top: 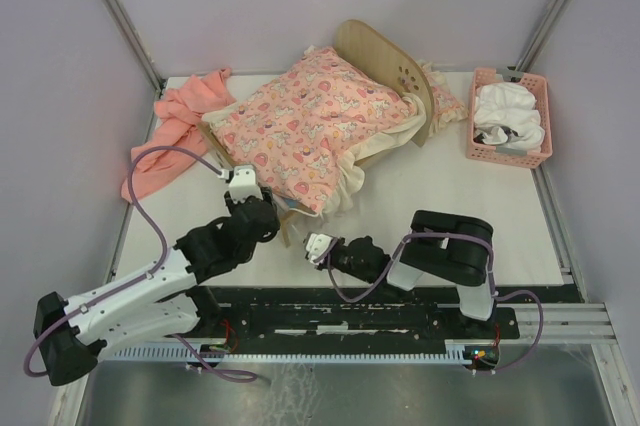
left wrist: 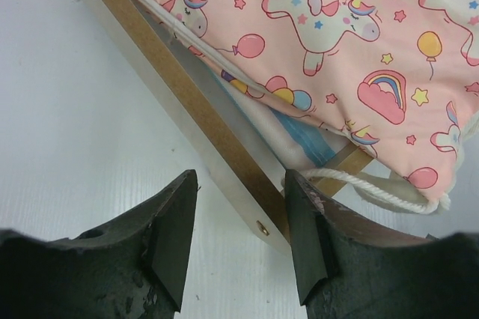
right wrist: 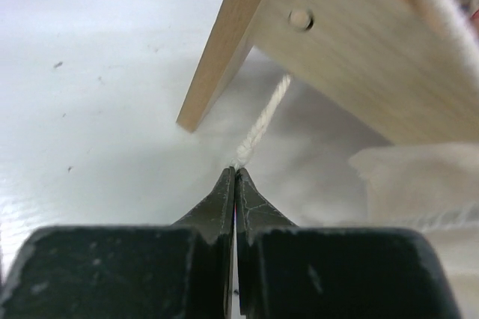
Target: Set up the pet bed
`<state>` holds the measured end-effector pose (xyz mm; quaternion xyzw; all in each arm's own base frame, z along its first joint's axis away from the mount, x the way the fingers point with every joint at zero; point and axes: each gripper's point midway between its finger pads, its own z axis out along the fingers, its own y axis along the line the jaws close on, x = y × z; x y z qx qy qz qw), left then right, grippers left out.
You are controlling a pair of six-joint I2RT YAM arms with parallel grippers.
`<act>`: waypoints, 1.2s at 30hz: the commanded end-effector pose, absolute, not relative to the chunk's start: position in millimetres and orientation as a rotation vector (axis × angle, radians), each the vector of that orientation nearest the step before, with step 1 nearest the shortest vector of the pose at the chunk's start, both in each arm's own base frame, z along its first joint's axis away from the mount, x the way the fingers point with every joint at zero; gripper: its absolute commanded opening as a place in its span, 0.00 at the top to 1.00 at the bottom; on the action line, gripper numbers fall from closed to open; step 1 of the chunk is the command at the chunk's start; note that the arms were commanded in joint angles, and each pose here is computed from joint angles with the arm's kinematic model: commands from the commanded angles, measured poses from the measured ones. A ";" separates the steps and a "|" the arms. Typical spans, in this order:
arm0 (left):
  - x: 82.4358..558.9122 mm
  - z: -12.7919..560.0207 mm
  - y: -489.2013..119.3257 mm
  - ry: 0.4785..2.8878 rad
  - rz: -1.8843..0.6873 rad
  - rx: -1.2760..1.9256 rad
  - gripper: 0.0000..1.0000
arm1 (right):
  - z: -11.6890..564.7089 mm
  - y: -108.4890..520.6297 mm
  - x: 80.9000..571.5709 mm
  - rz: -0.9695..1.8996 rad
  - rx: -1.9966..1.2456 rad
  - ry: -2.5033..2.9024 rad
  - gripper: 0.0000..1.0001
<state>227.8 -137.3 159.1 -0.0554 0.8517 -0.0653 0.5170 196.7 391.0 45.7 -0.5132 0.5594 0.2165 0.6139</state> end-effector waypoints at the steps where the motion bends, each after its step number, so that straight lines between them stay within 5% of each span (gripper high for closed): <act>1: 235.6 158.5 -139.4 2.024 -0.147 -0.185 0.42 | 36.6 384.5 184.8 0.541 -1.149 1.349 0.98; 4: 236.7 152.5 -143.3 2.033 -0.146 -0.154 0.47 | 30.1 376.6 174.4 0.547 -1.145 1.385 0.98; 9: 234.7 154.3 -173.9 2.035 -0.277 0.041 0.92 | 34.8 365.7 159.8 0.566 -1.106 1.434 0.98; 11: 234.0 160.5 -191.5 2.009 -0.368 0.110 0.97 | 34.5 365.1 155.4 0.559 -1.118 1.464 0.98; 28: 288.1 190.4 -197.6 1.944 -0.287 0.098 0.95 | 64.5 386.9 161.0 0.528 -1.080 1.449 0.98; 36: 273.8 206.8 -181.3 1.984 -0.397 -0.050 0.56 | 81.0 390.7 170.7 0.556 -0.934 1.553 0.98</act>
